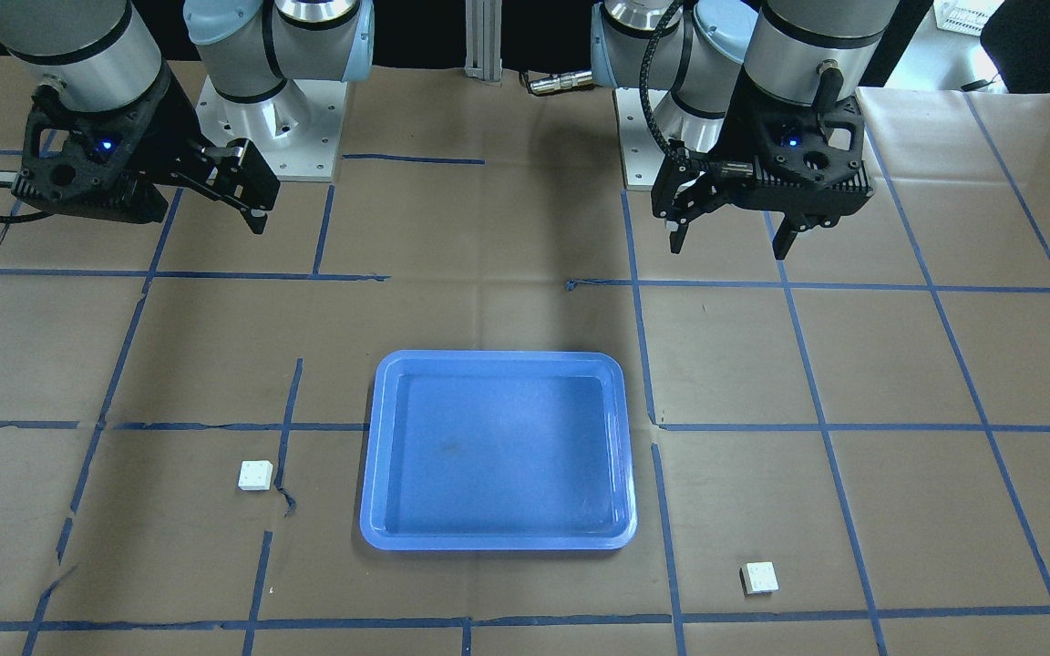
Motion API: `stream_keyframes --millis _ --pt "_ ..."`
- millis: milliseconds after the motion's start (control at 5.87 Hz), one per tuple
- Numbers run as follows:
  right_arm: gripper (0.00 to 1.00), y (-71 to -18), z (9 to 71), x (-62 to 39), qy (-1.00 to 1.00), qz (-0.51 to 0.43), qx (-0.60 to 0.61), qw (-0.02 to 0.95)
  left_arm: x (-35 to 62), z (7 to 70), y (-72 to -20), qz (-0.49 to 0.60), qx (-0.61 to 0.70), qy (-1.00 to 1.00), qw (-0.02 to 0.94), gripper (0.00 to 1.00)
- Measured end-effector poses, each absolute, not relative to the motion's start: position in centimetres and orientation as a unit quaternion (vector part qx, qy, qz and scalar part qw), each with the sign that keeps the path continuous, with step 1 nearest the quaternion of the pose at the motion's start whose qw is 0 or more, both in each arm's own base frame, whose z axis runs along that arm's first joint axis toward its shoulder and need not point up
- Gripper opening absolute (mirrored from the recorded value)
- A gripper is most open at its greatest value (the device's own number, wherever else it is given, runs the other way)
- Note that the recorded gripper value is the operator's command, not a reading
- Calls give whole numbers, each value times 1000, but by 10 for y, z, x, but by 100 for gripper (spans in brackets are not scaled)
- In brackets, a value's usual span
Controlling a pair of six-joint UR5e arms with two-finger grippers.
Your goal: Assemble white blocks and place on blue tray
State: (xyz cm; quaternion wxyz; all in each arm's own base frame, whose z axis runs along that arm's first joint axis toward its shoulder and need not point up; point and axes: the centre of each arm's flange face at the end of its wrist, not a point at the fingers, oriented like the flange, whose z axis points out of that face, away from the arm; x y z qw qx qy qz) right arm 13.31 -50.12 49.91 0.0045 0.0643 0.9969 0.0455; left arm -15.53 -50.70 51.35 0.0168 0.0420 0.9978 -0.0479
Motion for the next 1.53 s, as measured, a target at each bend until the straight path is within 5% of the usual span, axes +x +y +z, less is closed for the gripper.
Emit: stream_keyframes --millis 341,852,1534 --pt "100 -498 492 133 998 50 30 6 -154 514 -507 -48 24 998 13 99" --pt "100 -514 476 108 962 47 -266 23 -145 512 -514 -49 7 999 13 99" --pt "100 -593 417 30 735 -53 -673 54 -88 392 -627 -45 -2 999 15 99"
